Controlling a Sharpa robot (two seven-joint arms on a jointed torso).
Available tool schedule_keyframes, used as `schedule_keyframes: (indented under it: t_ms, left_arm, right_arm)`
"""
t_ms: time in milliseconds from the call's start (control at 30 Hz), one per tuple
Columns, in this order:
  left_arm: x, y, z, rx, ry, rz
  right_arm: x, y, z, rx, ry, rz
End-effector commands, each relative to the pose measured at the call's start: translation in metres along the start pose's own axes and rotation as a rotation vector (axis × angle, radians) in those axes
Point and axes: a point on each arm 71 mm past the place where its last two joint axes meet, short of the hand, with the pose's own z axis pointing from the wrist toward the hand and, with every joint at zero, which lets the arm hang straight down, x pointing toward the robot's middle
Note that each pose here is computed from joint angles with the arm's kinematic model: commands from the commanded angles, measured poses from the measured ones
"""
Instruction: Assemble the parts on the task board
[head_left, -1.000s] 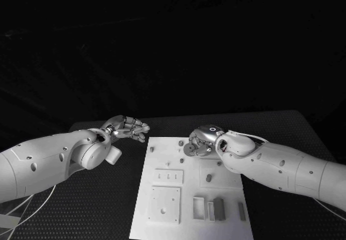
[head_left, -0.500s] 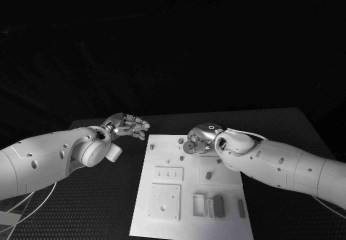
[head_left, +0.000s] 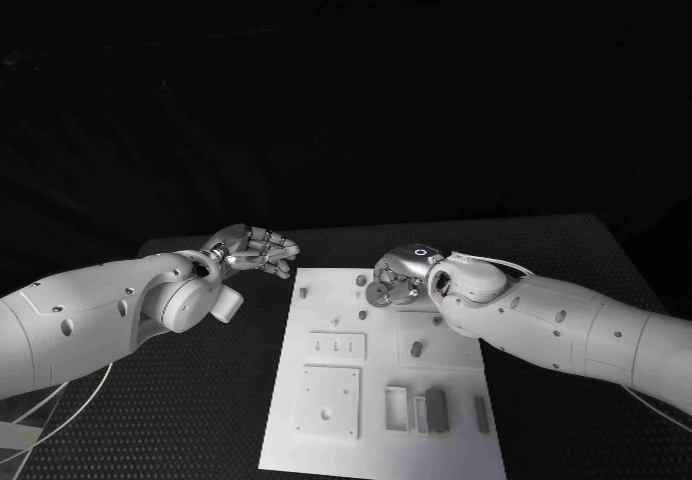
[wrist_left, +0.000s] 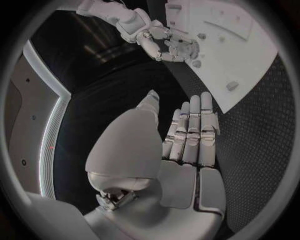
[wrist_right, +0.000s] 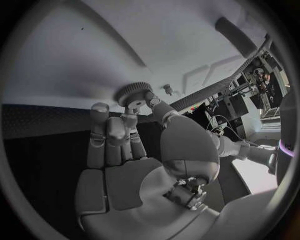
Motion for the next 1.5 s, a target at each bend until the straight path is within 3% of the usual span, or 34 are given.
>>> schedule_keyframes:
  t_ms: [33,600,1133,1500]
  left_arm:
    - [0.002,-0.0012,0.0002,0.008,0.014,-0.006]
    - [0.0008,-0.0009,-0.0003,0.008,0.008,-0.005]
    - [-0.0002,-0.0007,-0.0012,0.007,0.002,-0.004]
    - [-0.0003,-0.0006,-0.0016,0.007,0.002,-0.005]
  right_arm:
    - [0.035,-0.004,-0.007,0.019,0.204,-0.019]
    - [0.025,-0.005,-0.014,0.005,0.077,-0.013]
    - [-0.012,0.002,-0.018,0.013,-0.13,-0.037]
    - [-0.019,0.023,-0.015,-0.038,-0.172,-0.063]
